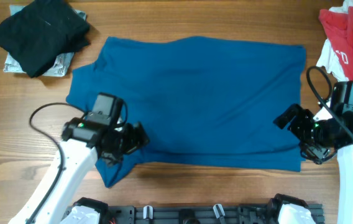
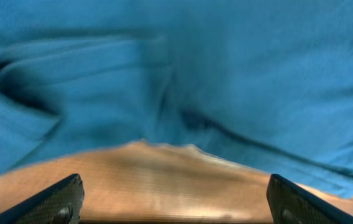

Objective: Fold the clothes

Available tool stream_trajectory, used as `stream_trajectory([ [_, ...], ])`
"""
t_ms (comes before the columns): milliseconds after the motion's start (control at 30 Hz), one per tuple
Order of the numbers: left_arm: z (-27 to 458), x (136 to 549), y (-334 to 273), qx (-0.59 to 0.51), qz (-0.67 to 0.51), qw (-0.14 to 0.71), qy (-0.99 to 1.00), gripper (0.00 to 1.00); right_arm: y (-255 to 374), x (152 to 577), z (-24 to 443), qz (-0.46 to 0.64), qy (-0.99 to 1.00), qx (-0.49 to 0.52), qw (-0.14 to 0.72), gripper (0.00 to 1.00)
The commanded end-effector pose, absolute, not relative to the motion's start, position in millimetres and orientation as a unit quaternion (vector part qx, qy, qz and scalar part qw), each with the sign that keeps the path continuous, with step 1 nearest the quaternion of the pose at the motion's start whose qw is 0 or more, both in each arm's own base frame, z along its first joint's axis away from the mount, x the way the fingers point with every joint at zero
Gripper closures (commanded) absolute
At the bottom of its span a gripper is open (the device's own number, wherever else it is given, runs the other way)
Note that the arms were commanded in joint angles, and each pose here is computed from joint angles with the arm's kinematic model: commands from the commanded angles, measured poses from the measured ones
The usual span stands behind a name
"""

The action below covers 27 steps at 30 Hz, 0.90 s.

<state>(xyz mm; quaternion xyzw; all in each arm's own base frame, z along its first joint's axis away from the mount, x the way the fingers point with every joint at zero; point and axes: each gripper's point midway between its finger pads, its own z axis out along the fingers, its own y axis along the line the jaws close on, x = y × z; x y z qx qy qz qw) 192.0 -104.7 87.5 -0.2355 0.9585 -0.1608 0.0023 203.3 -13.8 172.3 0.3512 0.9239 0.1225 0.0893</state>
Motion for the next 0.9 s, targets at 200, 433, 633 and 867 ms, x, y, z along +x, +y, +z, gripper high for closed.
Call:
stream_trajectory([
  [200, 7, 220, -100, -0.25, -0.033, -0.016, 0.968, 0.13, -11, 205, 157, 0.124, 0.931, 0.34, 0.051, 0.0],
  [433, -2, 233, -102, -0.249, -0.033, 0.002, 0.968, 0.37, -27, 174, 145, 0.051, 0.873, 0.485, -0.003, 0.01],
  [633, -2, 234, -96, -0.25, -0.018, 0.011, 0.968, 0.54, -11, 148, 92, 0.059, 0.86, 0.501, -0.07, 0.02],
  [867, -2, 229, -92, -0.25, -0.006, 0.004, 0.968, 0.65, -34, 138, 75, -0.017, 0.802, 0.595, -0.055, 0.0],
])
